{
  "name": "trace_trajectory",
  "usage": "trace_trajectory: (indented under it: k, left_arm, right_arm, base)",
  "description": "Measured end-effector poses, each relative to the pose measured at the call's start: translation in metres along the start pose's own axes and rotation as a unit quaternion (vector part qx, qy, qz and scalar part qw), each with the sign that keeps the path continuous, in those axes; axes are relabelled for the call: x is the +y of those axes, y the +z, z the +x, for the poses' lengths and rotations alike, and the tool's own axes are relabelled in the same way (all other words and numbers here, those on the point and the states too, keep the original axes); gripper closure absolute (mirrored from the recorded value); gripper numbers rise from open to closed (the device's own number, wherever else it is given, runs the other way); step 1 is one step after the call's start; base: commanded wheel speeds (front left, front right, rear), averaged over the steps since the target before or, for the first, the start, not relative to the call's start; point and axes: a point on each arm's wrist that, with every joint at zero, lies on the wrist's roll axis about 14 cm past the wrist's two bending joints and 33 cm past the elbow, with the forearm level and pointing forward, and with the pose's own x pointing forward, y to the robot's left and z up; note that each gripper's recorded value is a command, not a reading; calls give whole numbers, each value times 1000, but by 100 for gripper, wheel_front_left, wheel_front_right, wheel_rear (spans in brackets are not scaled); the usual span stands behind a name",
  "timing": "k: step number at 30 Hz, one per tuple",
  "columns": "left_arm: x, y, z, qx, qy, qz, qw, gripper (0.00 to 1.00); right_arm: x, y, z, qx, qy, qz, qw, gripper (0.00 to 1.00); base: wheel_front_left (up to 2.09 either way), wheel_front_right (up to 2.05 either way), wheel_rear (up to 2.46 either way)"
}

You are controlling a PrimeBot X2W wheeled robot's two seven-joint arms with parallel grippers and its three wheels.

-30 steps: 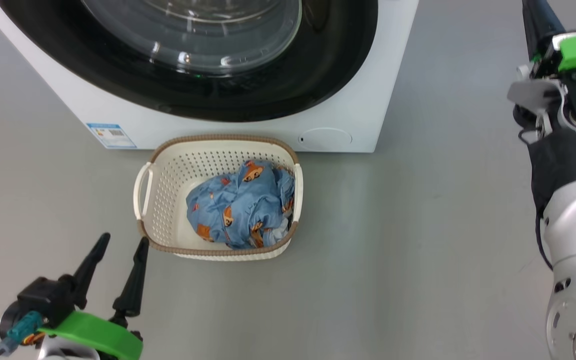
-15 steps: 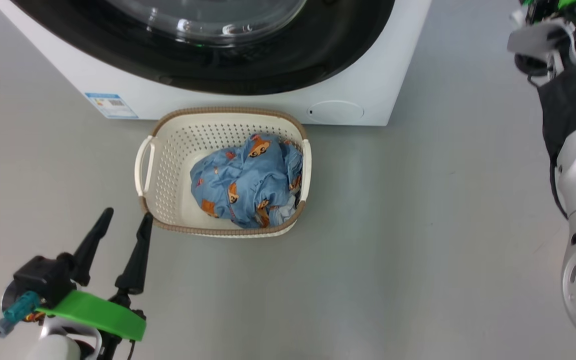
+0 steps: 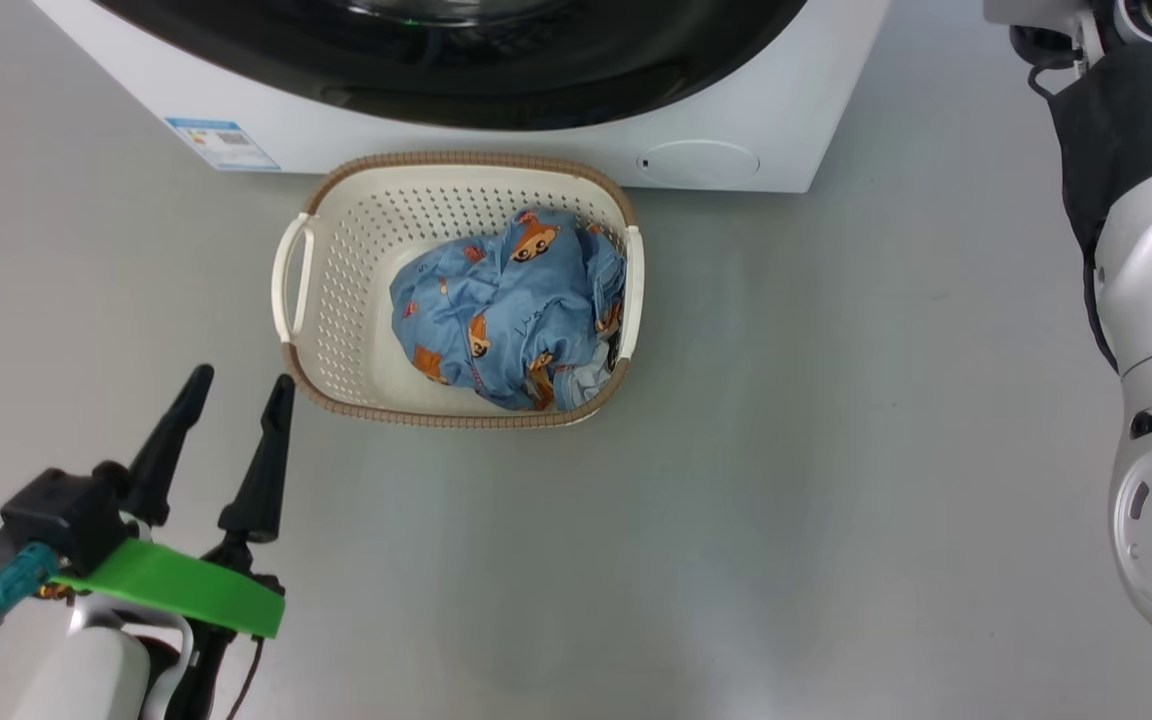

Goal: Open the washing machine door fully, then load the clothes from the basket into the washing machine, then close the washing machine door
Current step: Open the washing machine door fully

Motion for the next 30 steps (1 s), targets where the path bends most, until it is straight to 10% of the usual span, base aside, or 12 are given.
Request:
trace_trajectory:
  k: [30]
  left_arm:
    - [11,-14,15,16,13,-12,1000,0]
  right_arm:
    - [-32,-32,44,36,-33,-7,999,100]
  base:
    - [0,0,0]
